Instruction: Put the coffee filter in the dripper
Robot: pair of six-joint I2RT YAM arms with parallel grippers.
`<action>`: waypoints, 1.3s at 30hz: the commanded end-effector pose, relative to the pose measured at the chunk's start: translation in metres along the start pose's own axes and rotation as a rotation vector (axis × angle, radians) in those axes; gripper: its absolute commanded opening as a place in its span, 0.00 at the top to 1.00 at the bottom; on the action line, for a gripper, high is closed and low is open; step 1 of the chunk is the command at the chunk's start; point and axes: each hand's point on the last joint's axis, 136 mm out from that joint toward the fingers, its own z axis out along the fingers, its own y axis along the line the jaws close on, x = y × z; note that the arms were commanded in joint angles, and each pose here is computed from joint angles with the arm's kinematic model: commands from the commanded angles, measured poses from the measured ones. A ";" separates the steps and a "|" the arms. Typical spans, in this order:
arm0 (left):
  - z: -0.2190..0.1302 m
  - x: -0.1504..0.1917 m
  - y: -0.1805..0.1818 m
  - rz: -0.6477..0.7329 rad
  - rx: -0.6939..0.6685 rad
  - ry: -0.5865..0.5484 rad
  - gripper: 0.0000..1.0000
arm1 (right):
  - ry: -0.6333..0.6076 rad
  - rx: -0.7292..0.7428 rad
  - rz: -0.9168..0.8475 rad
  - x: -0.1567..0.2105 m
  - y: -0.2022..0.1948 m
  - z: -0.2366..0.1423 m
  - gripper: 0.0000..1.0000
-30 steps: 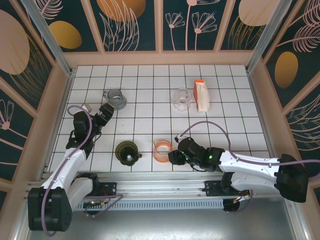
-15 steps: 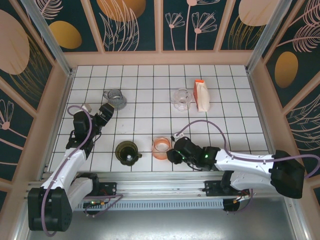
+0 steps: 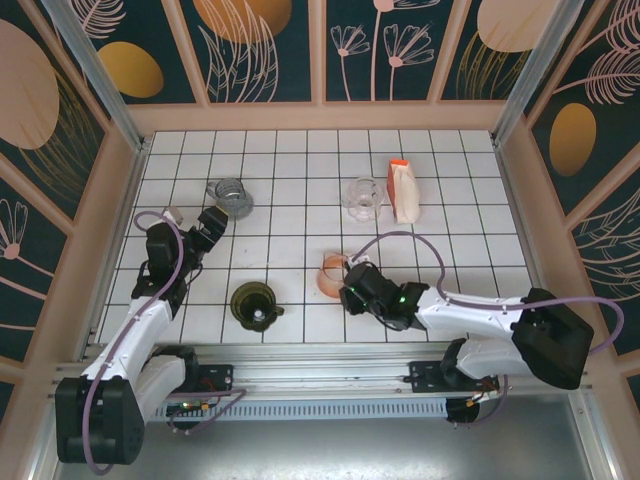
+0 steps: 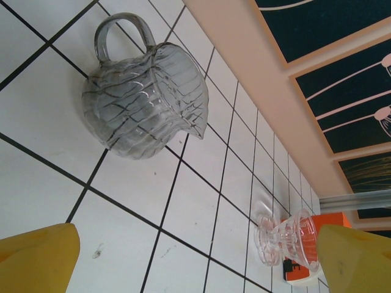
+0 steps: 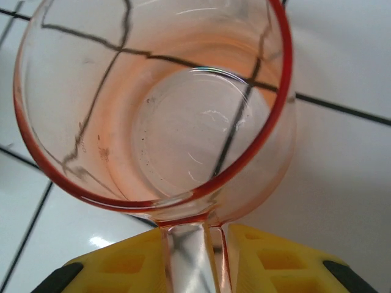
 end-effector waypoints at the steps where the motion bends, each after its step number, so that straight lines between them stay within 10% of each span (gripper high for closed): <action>1: -0.002 0.001 -0.006 -0.005 0.025 0.004 0.01 | -0.033 0.023 -0.048 -0.022 -0.006 0.002 0.70; 23: -0.001 0.005 -0.004 -0.009 0.038 0.012 0.01 | 0.027 -0.006 -0.131 -0.055 0.007 0.020 0.73; 39: 0.000 0.003 -0.009 -0.006 0.046 0.016 0.01 | -0.017 -0.002 -0.129 -0.065 0.004 -0.004 0.39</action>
